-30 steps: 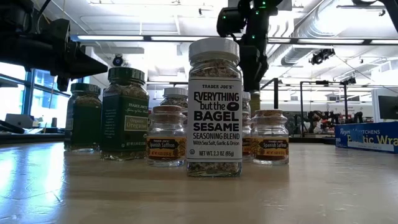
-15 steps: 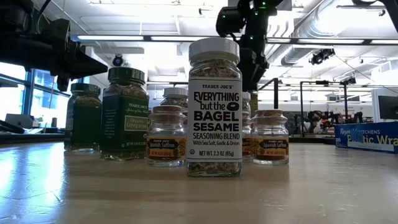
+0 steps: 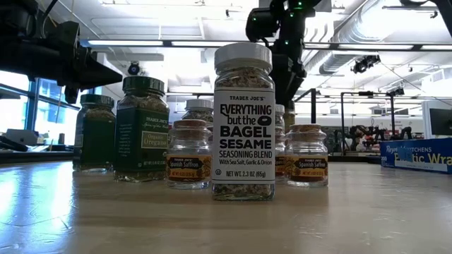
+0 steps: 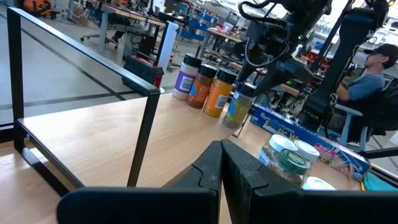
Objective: Shelf spices
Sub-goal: Put the blue seasoning bottle on the shelf
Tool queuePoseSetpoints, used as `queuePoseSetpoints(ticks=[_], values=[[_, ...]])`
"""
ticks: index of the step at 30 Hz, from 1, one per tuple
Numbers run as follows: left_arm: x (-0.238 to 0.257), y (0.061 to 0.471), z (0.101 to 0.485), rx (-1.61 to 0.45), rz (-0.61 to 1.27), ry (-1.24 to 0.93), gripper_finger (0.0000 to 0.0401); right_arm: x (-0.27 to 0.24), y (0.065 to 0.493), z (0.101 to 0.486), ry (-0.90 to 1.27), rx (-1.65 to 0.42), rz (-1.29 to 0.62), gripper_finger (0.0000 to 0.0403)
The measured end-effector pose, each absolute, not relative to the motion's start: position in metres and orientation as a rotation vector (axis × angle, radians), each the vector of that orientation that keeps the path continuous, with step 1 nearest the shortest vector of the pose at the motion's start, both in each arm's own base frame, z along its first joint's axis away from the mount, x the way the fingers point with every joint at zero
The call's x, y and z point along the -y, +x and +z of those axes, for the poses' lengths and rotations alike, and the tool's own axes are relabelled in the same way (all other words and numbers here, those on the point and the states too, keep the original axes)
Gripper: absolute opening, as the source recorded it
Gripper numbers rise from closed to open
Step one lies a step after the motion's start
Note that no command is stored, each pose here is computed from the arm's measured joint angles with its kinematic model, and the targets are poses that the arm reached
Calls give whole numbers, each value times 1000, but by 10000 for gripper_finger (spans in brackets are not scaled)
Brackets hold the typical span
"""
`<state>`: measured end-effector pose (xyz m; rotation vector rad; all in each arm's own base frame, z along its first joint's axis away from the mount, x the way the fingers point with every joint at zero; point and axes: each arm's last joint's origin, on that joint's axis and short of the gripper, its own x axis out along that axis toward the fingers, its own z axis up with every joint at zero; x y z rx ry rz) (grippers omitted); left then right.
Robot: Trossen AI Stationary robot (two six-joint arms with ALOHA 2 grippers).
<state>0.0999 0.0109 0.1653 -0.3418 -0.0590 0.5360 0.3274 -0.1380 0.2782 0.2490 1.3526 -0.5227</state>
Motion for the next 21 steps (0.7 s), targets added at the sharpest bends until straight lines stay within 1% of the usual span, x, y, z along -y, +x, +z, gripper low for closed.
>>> queuePoseSetpoints(ticks=[4,10,14,16,17,19,21], values=[[-11,100,165,59,536,-342,5,138,326,281,258,-1357,-557,281],[-11,100,165,59,536,-342,5,141,327,304,197,-1315,-625,281],[-11,100,165,59,536,-342,5,142,328,319,168,-1283,-609,281],[-11,100,165,59,536,-342,5,141,330,326,167,-1265,-536,281],[-11,100,165,59,536,-342,5,139,331,328,172,-1257,-470,281],[-11,100,165,59,536,-342,5,134,333,329,195,-1240,-269,275],[-11,100,165,59,536,-342,5,127,335,324,187,-1232,-77,258]])
